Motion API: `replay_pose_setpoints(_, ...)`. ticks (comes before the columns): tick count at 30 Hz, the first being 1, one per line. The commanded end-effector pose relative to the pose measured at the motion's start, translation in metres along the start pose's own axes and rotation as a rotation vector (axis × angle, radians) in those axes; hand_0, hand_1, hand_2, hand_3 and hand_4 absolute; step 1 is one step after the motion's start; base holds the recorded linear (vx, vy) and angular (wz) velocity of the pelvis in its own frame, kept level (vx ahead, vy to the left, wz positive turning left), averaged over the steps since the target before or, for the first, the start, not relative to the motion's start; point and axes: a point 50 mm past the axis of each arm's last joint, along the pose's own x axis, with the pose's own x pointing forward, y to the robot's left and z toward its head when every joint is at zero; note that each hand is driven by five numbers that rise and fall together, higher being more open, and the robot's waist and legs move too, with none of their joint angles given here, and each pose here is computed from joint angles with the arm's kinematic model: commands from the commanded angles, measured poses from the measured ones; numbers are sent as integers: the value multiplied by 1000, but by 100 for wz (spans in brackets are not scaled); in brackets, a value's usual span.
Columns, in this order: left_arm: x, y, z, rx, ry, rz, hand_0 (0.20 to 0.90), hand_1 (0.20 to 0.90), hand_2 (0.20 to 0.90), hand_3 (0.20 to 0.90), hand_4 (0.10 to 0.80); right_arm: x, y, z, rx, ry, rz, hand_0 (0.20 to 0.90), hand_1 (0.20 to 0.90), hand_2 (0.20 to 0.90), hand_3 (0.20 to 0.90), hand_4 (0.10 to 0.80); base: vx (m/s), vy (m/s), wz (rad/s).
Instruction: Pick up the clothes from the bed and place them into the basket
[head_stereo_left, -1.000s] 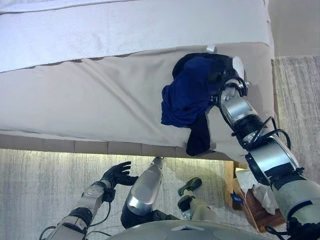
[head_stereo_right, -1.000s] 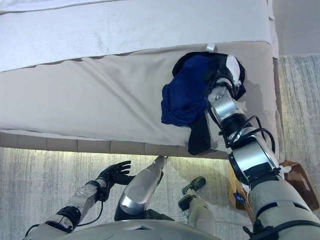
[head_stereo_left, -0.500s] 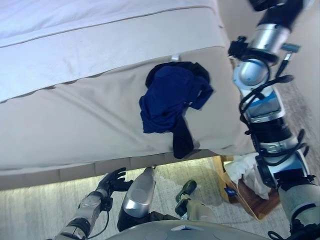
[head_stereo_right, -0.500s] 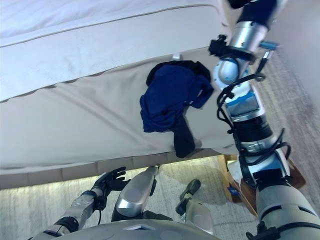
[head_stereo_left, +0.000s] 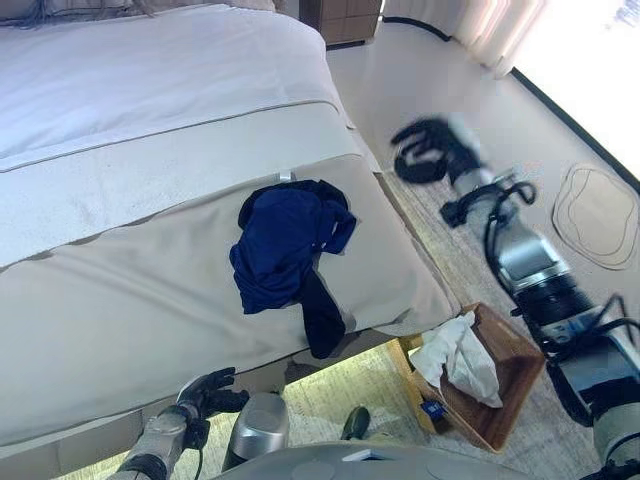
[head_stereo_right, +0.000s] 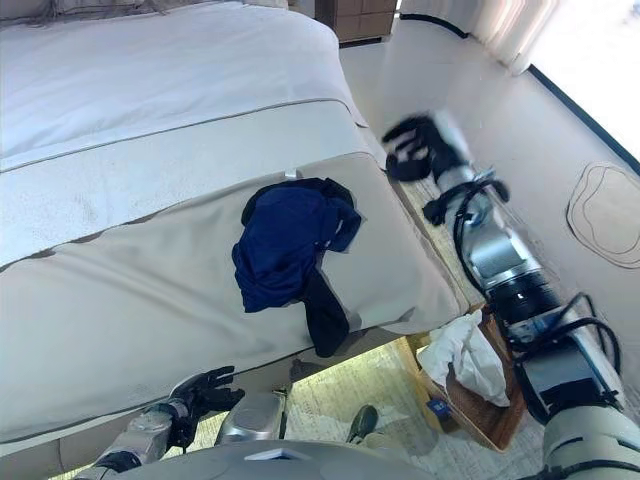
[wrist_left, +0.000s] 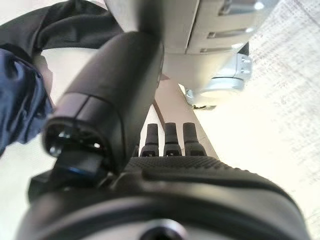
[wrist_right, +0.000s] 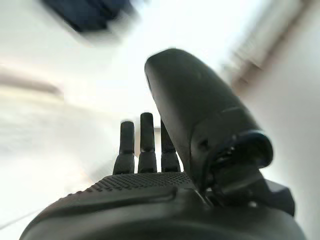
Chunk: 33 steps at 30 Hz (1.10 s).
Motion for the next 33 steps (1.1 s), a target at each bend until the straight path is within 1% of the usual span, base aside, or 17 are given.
replay_pose_setpoints(1,3,-19,2,98,-1,-105,900,900,900,900,800,9,-35,54,-47,-180,-193,900,900,900,900,800,89,-20,67)
replay_pose_setpoints(7,2,-11,5,129,-11,-93,900,900,900,900,800,26,-39,39,-29,-17,-328,900,900,900,900,800,-23,76,50)
replay_pose_setpoints(11,1,-2,3,104,1,-65,900,900,900,900,800,28,-43,21,-49,97,-391,900,900,900,900,800,-22,123,52)
replay_pose_setpoints(18,-1,2,-7,42,18,-50,900,900,900,900,800,28,-41,-13,-93,265,-400,900,900,900,900,800,14,123,33)
replay_pose_setpoints(23,-1,-1,-6,10,-3,-70,900,900,900,900,800,28,-36,-31,-158,357,-325,900,900,900,900,800,-11,69,9)
replay_pose_setpoints(25,0,-2,-3,6,-17,-77,900,900,900,900,800,28,-35,-34,-189,366,-299,406,406,406,324,224,0,0,0)
replay_pose_setpoints(26,0,-3,-1,5,-29,-83,900,900,900,900,800,28,-35,-33,-203,358,-292,300,300,300,200,100,0,0,0)
replay_pose_setpoints(28,1,-4,4,3,-49,-89,900,900,900,900,800,30,-37,-25,-192,325,-309,300,300,300,200,100,0,0,0)
replay_pose_setpoints(32,1,-6,11,5,-75,-97,900,900,900,900,800,34,-44,7,-137,169,-402,300,300,300,200,100,-35,-29,-1)
replay_pose_setpoints(33,2,-7,12,-1,-80,-93,900,900,900,900,800,33,-52,30,-108,62,-477,300,300,300,200,100,-25,-44,-4)
